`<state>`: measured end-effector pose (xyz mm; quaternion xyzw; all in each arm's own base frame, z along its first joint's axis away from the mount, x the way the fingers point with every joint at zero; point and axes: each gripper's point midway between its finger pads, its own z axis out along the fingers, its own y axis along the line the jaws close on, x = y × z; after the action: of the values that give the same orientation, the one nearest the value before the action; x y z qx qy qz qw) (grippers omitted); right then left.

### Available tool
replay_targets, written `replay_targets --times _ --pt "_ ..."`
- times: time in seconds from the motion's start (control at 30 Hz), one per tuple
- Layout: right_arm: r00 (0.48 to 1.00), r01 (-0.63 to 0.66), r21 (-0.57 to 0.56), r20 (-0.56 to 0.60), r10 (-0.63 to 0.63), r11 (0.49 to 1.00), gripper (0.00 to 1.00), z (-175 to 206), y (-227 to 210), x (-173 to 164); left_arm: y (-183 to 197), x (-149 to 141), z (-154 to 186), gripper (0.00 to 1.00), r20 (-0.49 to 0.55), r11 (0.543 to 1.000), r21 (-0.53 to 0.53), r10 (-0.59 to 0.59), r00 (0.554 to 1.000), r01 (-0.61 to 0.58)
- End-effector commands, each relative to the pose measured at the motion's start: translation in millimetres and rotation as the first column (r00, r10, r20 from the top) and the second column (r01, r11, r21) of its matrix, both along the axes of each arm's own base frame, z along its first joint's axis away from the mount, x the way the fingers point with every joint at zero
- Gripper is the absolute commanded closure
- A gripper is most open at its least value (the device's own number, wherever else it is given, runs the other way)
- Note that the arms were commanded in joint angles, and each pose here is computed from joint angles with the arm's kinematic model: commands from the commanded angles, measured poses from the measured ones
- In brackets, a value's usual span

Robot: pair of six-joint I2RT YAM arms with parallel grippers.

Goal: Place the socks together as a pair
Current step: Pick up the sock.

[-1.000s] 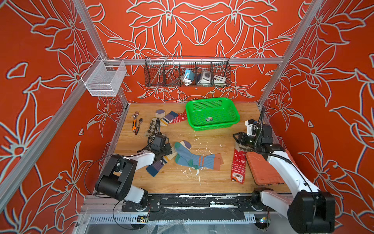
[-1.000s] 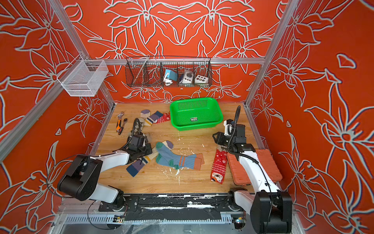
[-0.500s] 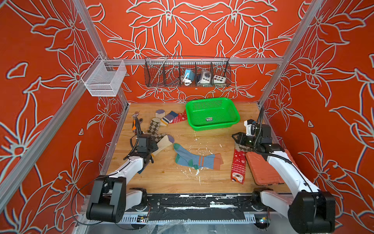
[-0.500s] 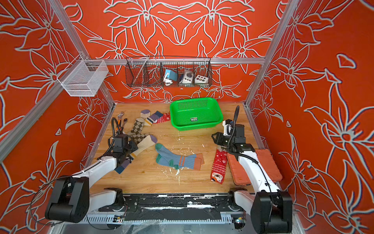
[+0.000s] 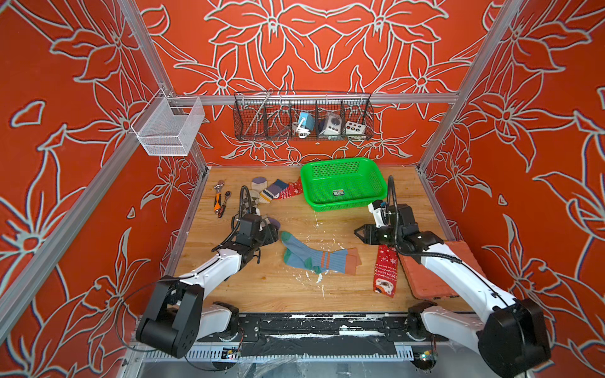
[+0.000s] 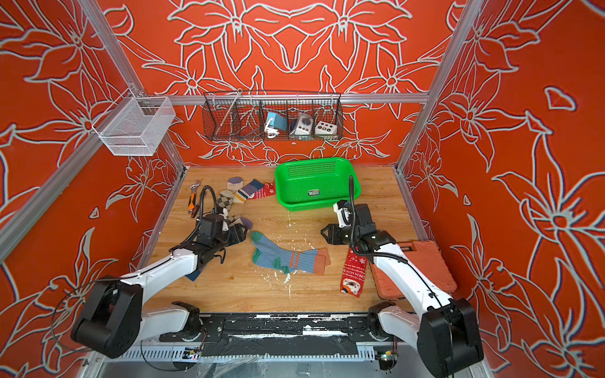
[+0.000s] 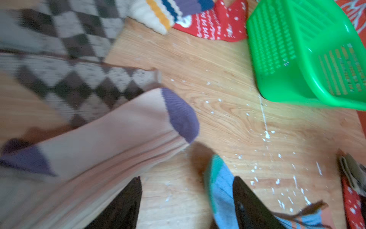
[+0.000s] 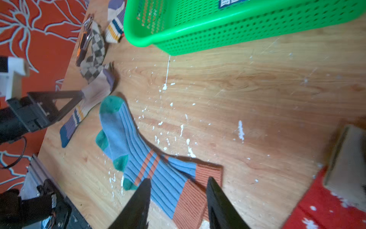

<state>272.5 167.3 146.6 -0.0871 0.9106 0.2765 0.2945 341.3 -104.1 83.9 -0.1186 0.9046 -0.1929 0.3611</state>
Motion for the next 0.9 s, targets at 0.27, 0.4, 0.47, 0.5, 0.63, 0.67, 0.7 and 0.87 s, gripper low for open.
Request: replay_targets --times 0.27,0.4,0.47,0.5,0.63,0.67,0.7,0.87 --pt "0.995 0.059 0.002 -0.082 -0.059 0.998 0.52 -44.8 -12.3 -53.3 -46.2 1.8 -25.0 0.34 -0.077 0.984 -0.009 -0.180 0.981 0.179" --pt "0.987 0.031 -0.018 -0.158 -0.033 0.999 0.54 -67.9 -9.1 -62.3 -42.6 -2.5 -37.1 0.40 -0.111 0.985 0.017 -0.171 0.979 0.174" --pt "0.984 0.035 -0.022 -0.172 -0.038 0.999 0.54 -78.2 -9.5 -65.2 -43.5 -1.7 -39.4 0.42 -0.118 0.984 0.017 -0.176 0.977 0.179" --pt "0.983 0.040 -0.026 -0.177 -0.044 0.999 0.55 -83.4 -10.6 -66.7 -45.4 -1.6 -40.0 0.44 -0.119 0.983 0.010 -0.183 0.976 0.185" --pt "0.976 0.046 -0.016 -0.213 -0.048 0.999 0.56 -98.4 -8.4 -71.2 -50.1 -5.0 -46.9 0.50 -0.148 0.977 -0.003 -0.212 0.966 0.214" --pt "0.974 0.041 -0.008 -0.223 -0.041 0.999 0.57 -101.6 -5.9 -73.2 -49.9 -5.6 -48.1 0.53 -0.150 0.977 -0.003 -0.212 0.966 0.214" --pt "0.973 0.035 -0.006 -0.230 -0.035 0.999 0.57 -104.5 -3.6 -75.0 -50.2 -5.2 -47.8 0.56 -0.147 0.977 -0.007 -0.211 0.966 0.212" --pt "0.970 0.013 -0.002 -0.242 -0.013 1.000 0.57 -112.3 7.3 -77.3 -52.8 -2.7 -49.3 0.64 -0.151 0.976 -0.012 -0.219 0.964 0.219"
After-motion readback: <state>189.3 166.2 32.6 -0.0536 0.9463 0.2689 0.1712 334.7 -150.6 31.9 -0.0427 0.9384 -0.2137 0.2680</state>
